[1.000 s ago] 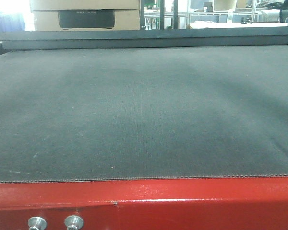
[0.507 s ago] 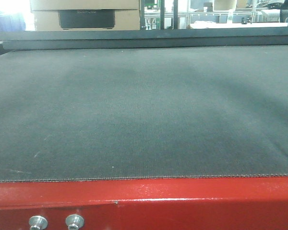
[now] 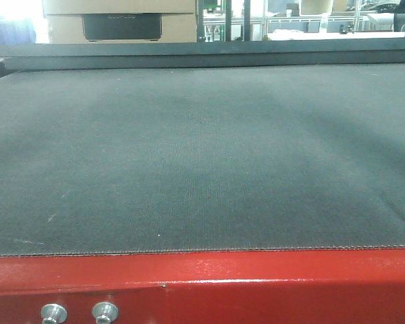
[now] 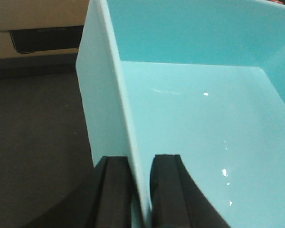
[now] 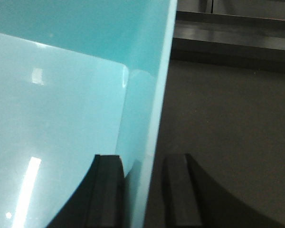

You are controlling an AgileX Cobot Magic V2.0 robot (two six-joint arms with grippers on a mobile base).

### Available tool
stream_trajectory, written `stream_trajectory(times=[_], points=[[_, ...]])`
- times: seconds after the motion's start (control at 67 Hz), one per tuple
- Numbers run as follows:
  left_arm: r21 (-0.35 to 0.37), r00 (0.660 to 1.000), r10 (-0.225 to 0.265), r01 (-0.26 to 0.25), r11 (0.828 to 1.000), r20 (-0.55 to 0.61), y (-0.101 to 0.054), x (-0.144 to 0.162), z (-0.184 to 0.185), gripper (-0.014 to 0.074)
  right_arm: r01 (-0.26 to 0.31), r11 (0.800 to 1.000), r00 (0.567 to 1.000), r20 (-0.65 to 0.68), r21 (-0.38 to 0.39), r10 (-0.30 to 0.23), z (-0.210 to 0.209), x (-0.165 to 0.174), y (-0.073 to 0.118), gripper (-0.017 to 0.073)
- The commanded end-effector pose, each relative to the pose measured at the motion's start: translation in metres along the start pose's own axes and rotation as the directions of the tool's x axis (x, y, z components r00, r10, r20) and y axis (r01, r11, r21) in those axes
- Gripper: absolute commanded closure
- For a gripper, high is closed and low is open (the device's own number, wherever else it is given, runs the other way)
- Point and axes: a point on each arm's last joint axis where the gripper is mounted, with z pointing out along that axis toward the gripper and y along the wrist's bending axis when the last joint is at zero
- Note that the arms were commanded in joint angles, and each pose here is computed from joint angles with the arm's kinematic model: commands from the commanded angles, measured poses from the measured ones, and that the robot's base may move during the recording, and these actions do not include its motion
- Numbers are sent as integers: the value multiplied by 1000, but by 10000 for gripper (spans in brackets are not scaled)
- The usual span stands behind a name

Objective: Fetch blue bin and place on conveyor start
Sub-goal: 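Drive up to the red-framed belt conveyor holding the teal bin, then lower the teal bin onto the conveyor belt with both grippers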

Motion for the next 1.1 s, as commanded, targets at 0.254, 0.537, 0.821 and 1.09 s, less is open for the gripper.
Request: stream_trajectory(times=[0.254,0.537,0.821,1.09], points=[[45,999,-41,41,998,-1,-2,-4,-10,705,-16,1000,997,-77,6,16,-18,-7,-1,712],[-68,957,-121,107,992,-264,28,32,43,705,-14,1000,970,-243,1,14,-26,-1,0,712],[-106,880,-126,86,991,-459,29,80,110,705,-42,999,897,-440,-10,34,20,37,-1,712],[-122,813,-116,56,991,-570,27,128,167,705,-44,999,852,-523,3,39,74,75,-5,712]])
